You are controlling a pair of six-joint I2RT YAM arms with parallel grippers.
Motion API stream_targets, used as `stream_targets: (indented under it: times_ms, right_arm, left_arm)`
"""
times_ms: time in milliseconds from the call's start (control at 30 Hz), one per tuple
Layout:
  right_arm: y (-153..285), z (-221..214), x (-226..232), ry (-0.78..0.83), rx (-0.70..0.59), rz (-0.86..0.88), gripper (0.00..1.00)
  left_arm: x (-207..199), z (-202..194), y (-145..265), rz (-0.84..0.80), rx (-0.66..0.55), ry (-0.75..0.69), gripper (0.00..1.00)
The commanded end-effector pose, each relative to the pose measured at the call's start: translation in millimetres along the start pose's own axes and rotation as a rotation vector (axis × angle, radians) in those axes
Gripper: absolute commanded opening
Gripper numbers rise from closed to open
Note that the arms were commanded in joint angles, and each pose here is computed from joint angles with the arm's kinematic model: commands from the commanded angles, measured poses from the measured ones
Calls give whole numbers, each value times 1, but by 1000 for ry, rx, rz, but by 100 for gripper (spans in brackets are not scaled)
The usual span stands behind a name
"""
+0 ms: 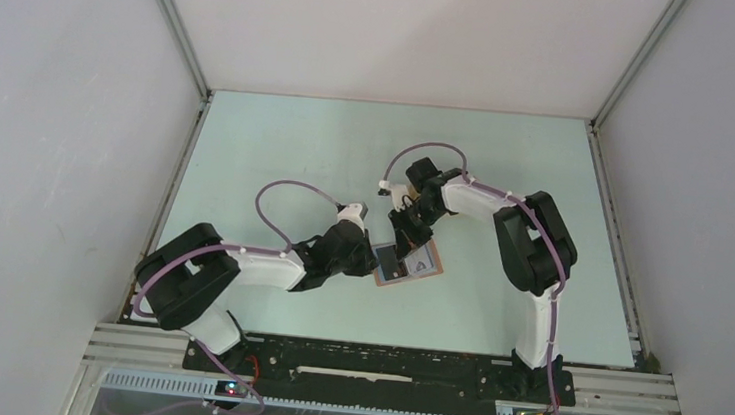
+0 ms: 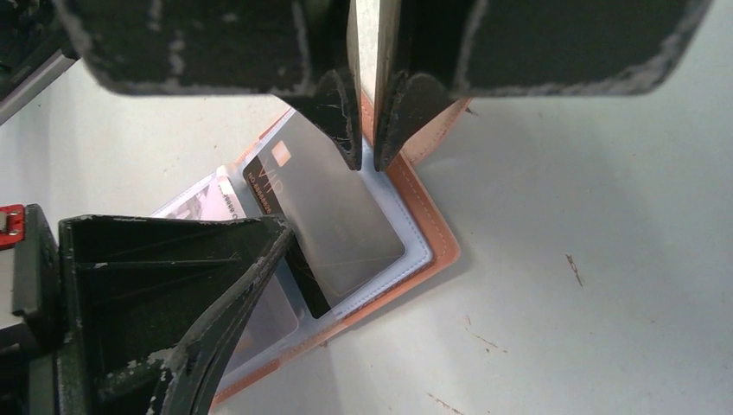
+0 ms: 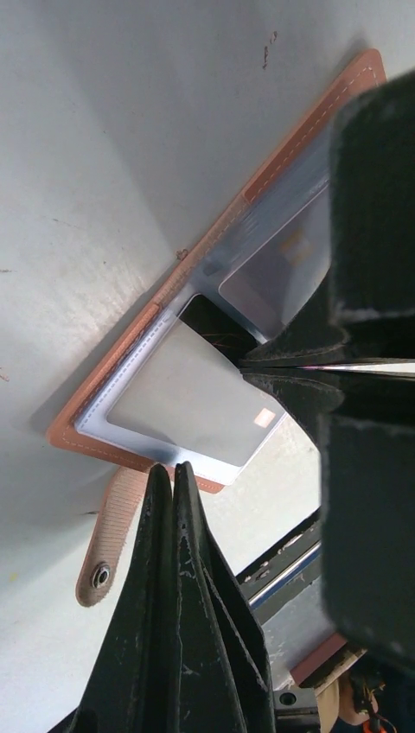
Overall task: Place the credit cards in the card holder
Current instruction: Insert the credit card into the card holder.
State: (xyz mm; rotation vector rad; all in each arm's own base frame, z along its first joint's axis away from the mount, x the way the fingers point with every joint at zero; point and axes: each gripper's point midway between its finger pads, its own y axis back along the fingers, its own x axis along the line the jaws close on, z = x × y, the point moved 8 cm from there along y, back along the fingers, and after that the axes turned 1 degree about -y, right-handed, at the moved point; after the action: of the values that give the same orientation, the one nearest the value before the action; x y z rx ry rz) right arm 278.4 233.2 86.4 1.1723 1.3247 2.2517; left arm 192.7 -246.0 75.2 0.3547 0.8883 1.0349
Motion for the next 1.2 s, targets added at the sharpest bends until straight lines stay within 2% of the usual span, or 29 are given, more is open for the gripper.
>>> stream_targets:
  times_ms: [0,367,467,633,767,1000,1167]
  right_arm:
    - [19,8,4,40,-50,13,4]
    - [66,10,31,254,-173,43,9]
    - [74,9,36,284,-215,53,10]
    - [73,7,31,262,-220,54,12]
    - [60,5,23,208,-188,67,12]
    - [32,3,9,126,-107,26,12]
    - [20,4,5,108,-66,-10,12]
  left_arm:
    - [-11,12,10,-94,-87,-6,15]
    - [-17,10,42,-338,-206,22,26]
    - [-18,11,49,-416,-246,65,35]
    - [-13,11,49,-480,-246,149,45]
    - [-14,9,43,-536,-219,225,46]
    - [0,-2,24,-415,-176,297,47]
    - [2,-7,16,-281,-127,260,48]
